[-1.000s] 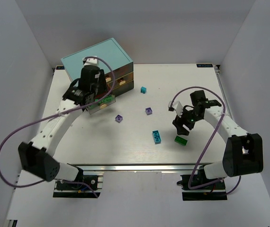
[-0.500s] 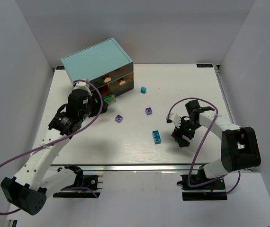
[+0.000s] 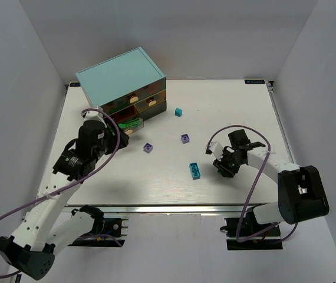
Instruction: Sort the legos into containers by color
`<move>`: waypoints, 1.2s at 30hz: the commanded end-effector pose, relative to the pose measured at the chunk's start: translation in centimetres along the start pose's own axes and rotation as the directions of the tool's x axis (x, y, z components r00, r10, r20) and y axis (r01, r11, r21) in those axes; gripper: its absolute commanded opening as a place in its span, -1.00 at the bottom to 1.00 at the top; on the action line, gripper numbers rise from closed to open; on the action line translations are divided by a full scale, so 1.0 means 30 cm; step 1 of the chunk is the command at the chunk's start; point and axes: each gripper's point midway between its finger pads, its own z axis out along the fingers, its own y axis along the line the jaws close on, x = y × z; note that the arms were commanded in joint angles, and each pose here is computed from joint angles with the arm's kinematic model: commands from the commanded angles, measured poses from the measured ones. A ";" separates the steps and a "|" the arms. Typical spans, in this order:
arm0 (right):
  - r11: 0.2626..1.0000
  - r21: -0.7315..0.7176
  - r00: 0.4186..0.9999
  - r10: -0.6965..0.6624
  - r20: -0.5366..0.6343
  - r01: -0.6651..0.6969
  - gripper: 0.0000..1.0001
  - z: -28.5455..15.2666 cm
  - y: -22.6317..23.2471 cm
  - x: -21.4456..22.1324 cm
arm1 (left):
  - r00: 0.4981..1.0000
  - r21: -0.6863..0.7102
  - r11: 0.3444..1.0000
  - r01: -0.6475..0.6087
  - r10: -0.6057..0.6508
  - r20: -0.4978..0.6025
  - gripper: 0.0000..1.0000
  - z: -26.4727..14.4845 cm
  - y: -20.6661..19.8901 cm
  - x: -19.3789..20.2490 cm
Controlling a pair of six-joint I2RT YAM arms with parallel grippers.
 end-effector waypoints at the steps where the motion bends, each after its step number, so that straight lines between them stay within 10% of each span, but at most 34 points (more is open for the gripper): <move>1: 1.000 -0.014 1.000 -0.005 -0.011 0.004 -0.70 0.006 0.016 0.011 | 1.000 -0.027 0.999 0.020 -0.020 0.001 0.50 -0.020 0.028 0.016; 12: 0.954 0.016 0.888 -0.286 0.360 0.301 -1.00 -0.199 -0.097 -0.672 | 0.981 -0.096 0.978 0.183 -0.188 -0.042 0.50 -0.047 0.095 0.117; 23: 0.799 0.313 0.499 -0.575 0.649 0.514 -0.98 -0.388 0.031 -1.506 | 0.944 -0.197 0.927 0.318 -0.328 -0.022 0.50 -0.110 0.182 0.179; 36: 0.778 0.440 0.428 -0.619 0.659 0.448 -0.51 -0.158 0.065 -1.764 | 0.941 -0.208 0.926 0.315 -0.333 -0.057 0.50 -0.112 0.189 0.214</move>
